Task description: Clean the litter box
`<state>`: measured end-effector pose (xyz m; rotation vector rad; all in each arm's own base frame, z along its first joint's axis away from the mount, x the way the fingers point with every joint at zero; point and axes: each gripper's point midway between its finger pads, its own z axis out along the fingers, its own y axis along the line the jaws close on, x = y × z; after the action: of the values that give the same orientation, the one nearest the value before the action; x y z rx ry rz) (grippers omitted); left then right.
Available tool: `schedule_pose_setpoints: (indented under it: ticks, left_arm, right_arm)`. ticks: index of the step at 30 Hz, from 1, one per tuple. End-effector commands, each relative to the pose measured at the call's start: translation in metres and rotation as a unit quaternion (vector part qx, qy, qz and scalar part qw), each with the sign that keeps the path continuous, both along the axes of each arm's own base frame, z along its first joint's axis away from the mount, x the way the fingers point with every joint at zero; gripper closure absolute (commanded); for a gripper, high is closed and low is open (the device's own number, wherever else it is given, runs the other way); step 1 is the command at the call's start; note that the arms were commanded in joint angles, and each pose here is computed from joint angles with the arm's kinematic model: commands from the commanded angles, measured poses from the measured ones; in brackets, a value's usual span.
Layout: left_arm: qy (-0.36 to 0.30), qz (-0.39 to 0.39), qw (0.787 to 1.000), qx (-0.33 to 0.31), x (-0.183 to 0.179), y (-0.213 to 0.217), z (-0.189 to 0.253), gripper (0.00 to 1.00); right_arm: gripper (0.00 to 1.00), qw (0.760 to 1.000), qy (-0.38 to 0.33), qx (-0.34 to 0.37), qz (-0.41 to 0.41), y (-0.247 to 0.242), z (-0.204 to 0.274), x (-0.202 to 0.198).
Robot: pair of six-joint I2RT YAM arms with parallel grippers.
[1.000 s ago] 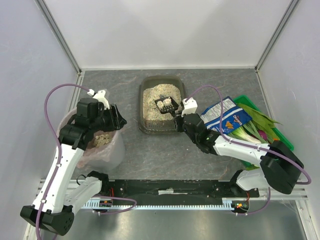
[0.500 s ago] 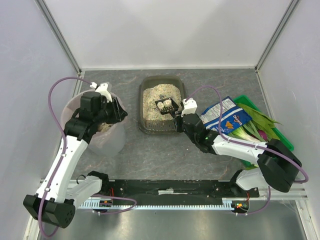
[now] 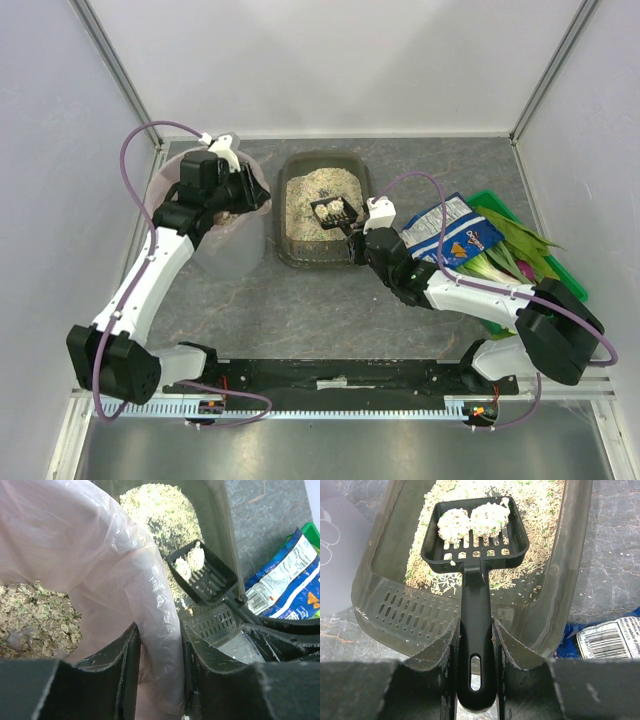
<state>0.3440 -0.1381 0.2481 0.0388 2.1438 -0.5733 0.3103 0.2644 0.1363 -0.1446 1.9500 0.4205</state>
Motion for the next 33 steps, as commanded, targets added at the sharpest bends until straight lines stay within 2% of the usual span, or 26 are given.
schedule_pose_setpoints:
  ticks: [1, 7, 8, 10, 17, 20, 24, 26, 28, 29, 31, 32, 33]
  left_arm:
    - [-0.043, -0.043, 0.997, -0.042, 0.021, -0.024, 0.027, 0.60]
    - [-0.032, -0.056, 0.996, -0.059, 0.028, -0.034, 0.024, 0.58]
    - [-0.027, -0.052, 0.997, -0.054, 0.028, -0.033, 0.022, 0.52]
    - [-0.025, -0.047, 0.998, -0.043, 0.028, -0.029, 0.018, 0.48]
    - [-0.054, -0.037, 0.998, -0.013, 0.015, -0.015, 0.038, 0.15]
    - [-0.079, -0.022, 0.997, 0.008, 0.011, -0.004, 0.048, 0.08]
    - [-0.124, 0.008, 0.992, 0.036, 0.002, 0.015, 0.071, 0.07]
    - [-0.146, 0.024, 0.988, 0.046, 0.003, 0.022, 0.082, 0.06]
    - [-0.166, 0.046, 0.983, 0.059, 0.003, 0.033, 0.093, 0.04]
    - [-0.175, 0.054, 0.981, 0.060, 0.004, 0.036, 0.100, 0.04]
    - [-0.188, 0.067, 0.977, 0.067, 0.005, 0.042, 0.110, 0.04]
    - [-0.198, 0.070, 0.975, 0.067, 0.006, 0.043, 0.114, 0.04]
    - [-0.207, 0.074, 0.973, 0.065, 0.007, 0.044, 0.116, 0.04]
  right_arm:
    - [1.00, 0.999, -0.027, 0.030, -0.020, -0.003, 0.025, 0.007]
    - [1.00, 0.999, -0.023, 0.035, -0.019, -0.001, 0.024, 0.006]
    - [1.00, 0.999, -0.024, 0.036, -0.019, -0.002, 0.026, 0.006]
    - [1.00, 0.999, -0.023, 0.037, -0.018, -0.001, 0.025, 0.005]
    - [1.00, 0.999, -0.031, 0.023, -0.024, -0.007, 0.029, 0.006]
    - [1.00, 0.998, -0.044, 0.016, -0.039, -0.013, 0.040, 0.010]
    - [1.00, 0.998, -0.056, 0.016, -0.018, -0.006, 0.048, 0.011]
    - [1.00, 0.997, -0.063, -0.045, 0.007, 0.006, 0.045, 0.007]
    - [1.00, 0.991, -0.060, -0.106, -0.053, -0.010, 0.045, 0.011]
    - [1.00, 0.991, -0.060, -0.097, -0.064, -0.015, 0.047, 0.014]
    - [1.00, 0.995, -0.083, -0.013, -0.059, -0.023, 0.062, 0.017]
    - [1.00, 0.996, -0.093, 0.003, -0.014, -0.010, 0.066, 0.010]
    - [1.00, 0.994, -0.110, -0.016, -0.004, -0.006, 0.074, 0.011]
